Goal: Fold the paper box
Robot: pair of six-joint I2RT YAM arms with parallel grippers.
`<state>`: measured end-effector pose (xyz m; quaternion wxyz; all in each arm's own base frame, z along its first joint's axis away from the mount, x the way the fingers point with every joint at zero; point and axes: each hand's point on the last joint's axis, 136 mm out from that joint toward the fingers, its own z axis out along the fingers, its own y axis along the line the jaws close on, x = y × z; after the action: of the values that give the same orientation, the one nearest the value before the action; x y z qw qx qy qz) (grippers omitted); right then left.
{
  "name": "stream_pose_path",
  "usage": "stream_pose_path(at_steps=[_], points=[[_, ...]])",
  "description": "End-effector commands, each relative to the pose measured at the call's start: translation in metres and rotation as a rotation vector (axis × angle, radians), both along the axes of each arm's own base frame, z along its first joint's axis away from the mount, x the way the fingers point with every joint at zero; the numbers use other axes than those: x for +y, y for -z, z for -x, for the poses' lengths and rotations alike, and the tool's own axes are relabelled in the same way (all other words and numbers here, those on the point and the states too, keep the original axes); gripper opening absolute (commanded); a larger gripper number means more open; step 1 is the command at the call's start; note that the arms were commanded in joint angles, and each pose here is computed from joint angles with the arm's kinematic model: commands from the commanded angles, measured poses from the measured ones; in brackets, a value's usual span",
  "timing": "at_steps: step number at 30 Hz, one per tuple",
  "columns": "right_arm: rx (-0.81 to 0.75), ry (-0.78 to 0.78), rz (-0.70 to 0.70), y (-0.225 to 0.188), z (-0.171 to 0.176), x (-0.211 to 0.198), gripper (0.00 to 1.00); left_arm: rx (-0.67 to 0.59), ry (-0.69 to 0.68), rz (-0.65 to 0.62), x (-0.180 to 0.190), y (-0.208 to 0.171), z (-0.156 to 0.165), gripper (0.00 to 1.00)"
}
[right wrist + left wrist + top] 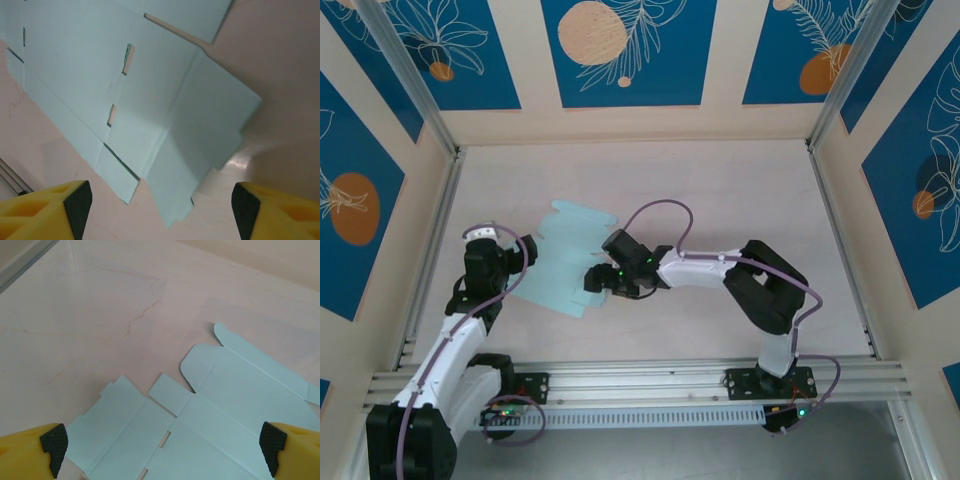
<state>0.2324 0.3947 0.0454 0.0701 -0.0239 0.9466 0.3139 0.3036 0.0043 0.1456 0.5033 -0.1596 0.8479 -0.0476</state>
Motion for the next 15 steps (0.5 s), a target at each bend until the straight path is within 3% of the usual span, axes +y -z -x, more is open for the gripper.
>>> stream_pose_path(at_steps=[1,10,15], points=[[0.039,-0.008,-0.027,0.004,-0.003,0.009,0.73,-0.003,0.022,-0.014,-0.001,-0.004,-0.002,1.0],[0.07,-0.002,-0.023,0.026,-0.015,0.016,0.53,0.008,0.044,-0.003,-0.006,-0.001,-0.004,1.0],[0.076,0.022,-0.019,0.028,-0.025,0.009,0.21,0.023,0.062,0.002,-0.009,0.0,-0.006,1.0]])
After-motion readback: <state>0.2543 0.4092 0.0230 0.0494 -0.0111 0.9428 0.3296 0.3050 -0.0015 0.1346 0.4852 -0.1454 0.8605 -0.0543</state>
